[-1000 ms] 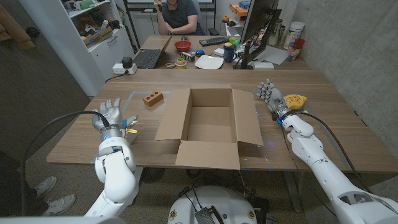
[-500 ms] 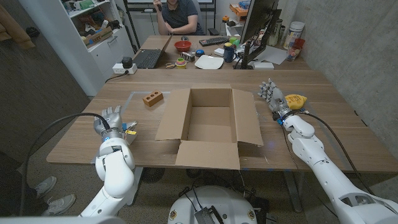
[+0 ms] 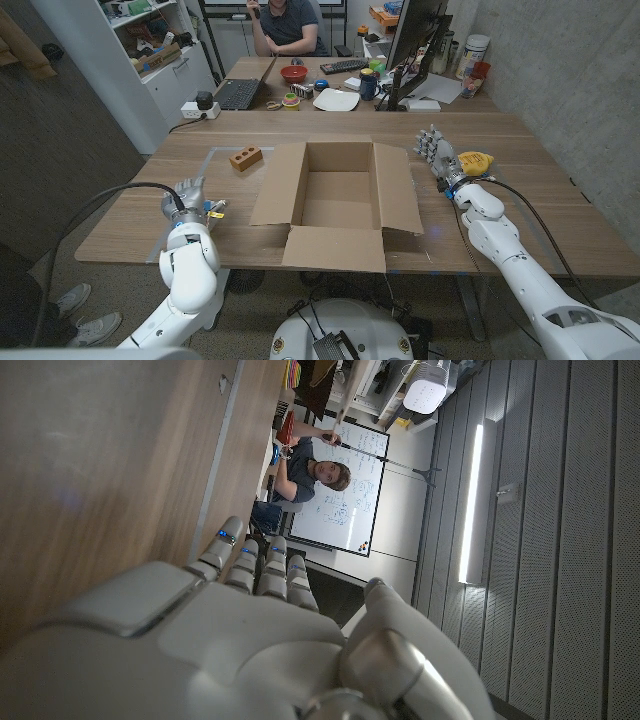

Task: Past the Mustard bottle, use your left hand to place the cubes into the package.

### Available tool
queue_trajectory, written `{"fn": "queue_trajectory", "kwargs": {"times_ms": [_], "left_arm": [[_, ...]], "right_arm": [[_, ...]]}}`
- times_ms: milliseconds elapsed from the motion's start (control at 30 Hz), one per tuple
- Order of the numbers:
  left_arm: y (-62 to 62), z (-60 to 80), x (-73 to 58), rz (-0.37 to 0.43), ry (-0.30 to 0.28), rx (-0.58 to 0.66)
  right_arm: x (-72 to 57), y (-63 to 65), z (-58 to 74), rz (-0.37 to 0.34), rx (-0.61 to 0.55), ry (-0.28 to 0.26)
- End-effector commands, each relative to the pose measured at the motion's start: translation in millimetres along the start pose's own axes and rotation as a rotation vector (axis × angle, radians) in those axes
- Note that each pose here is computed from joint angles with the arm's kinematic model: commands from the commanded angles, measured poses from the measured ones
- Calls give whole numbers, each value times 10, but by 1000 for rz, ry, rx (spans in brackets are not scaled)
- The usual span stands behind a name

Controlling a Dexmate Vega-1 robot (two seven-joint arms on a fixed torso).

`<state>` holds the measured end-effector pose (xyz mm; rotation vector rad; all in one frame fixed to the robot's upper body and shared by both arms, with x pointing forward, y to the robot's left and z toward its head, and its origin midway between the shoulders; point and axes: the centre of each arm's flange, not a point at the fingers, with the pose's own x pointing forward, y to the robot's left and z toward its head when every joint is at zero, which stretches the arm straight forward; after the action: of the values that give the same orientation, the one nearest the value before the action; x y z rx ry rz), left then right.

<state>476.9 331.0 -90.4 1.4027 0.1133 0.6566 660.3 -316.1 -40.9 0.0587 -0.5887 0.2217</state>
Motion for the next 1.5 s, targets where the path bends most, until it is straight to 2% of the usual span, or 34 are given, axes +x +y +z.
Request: {"fn": "queue_trajectory", "kwargs": {"times_ms": [33, 233, 267, 333, 400, 467, 633, 733, 800, 967, 1300, 1367, 1500], "left_arm": [[-19, 141, -75, -30, -34, 20], [-12, 208, -196, -58, -45, 24], [-20, 217, -250, -51, -40, 26], [-19, 224, -261, -55, -42, 54], [-32, 197, -287, -89, -38, 31], [-46, 191, -319, -78, -29, 34], [-130, 144, -317, -122, 1, 6], [-151, 134, -328, -119, 5, 7], [-195, 99, -296, -140, 25, -4], [-266, 107, -236, -184, 5, -3], [-267, 95, -174, -160, 14, 10], [-267, 86, -184, -99, 44, -16], [-255, 89, -164, -77, 46, -12]], "right_arm": [[23, -24, -3, -8, 8, -13], [16, -52, -23, -22, 12, -20], [13, -66, -31, -20, 17, -17], [9, -74, -33, -23, 17, -21], [6, -99, -36, -29, 27, -23], [5, -118, -30, -37, 25, -27], [-9, -158, -20, -58, 33, -43], [-24, -170, -15, -67, 37, -45], [-42, -188, 5, -84, 34, -56], [-42, -168, 55, -82, 20, -67], [-34, -133, 43, -77, 14, -60], [-30, -129, 45, -78, 11, -58], [-17, -116, 32, -75, 12, -53]]}}
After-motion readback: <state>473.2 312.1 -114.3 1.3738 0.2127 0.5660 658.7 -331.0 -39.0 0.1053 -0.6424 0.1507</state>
